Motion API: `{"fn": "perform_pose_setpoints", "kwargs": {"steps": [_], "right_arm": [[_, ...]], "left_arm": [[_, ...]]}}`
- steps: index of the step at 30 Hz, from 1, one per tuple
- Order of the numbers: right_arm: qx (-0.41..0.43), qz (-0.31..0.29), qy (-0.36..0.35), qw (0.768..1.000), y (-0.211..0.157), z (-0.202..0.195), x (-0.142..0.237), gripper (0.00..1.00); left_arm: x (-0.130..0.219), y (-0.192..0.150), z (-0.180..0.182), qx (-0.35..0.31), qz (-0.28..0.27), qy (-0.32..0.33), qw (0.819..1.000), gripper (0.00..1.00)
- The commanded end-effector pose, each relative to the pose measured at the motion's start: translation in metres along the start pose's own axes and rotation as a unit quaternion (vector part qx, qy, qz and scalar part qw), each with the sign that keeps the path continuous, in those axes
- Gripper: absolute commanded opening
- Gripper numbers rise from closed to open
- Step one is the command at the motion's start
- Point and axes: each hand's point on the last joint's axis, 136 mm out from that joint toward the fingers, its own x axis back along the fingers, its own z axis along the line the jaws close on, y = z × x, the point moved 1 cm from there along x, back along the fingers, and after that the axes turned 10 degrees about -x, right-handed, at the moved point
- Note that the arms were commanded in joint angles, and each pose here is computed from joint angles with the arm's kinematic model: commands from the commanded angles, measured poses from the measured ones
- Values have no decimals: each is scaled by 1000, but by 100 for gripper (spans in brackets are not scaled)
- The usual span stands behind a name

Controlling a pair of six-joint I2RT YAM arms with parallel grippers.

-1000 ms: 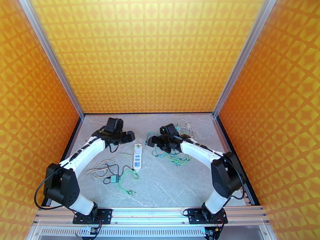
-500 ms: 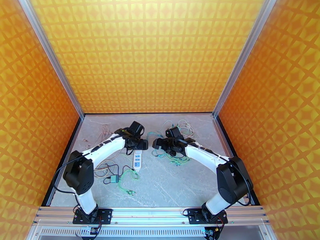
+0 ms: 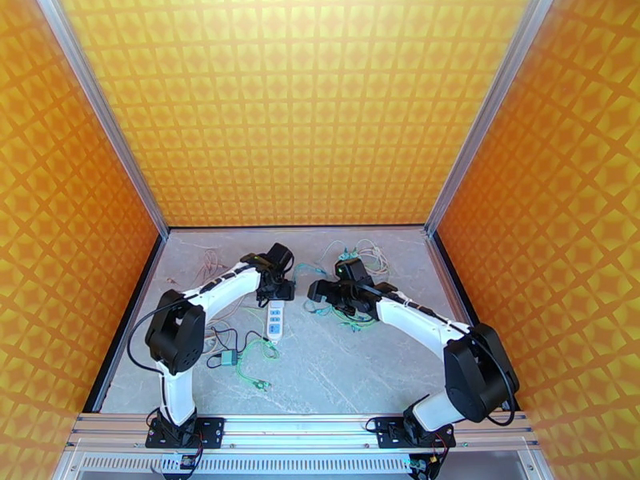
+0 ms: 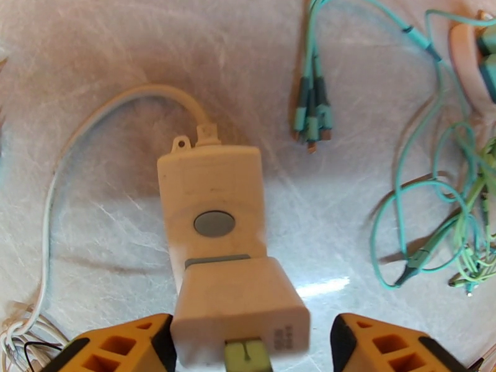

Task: Pull the plug off the socket

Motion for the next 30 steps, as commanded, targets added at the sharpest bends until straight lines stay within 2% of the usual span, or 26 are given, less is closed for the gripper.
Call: {"fn": "perform_pose_setpoints", "kwargs": {"steps": [1,8,12,14,17,20,24,30], "right_arm": [[-12,-23,-10,1000,4,-6,6,98],[-9,-30,-15,999,7,-7,7,99],[-10,-32,-19,999,10,-7,7,98],[-9,-31,-21,999,10,-8,5,95],[-12,-32,-18,999,12,-7,4,88],[-29,-30,-6,999,16,-7,2,77],[-39,-20,30,999,20,0,-5,70],[-37,42,92,994,16,21,-33,60]], "left_arm": [[-2,1,1,1,5,9,1000,67],[-17,-7,2,1,28,18,999,66],[-19,-9,-1,-9,28,16,999,59],[-19,-10,-3,-18,27,14,999,52],[-16,-12,-4,-28,23,12,999,47],[-13,-12,-5,-41,16,9,999,46],[-10,-21,-8,-74,16,3,997,46],[0,-29,-31,-136,2,-18,991,44]]}}
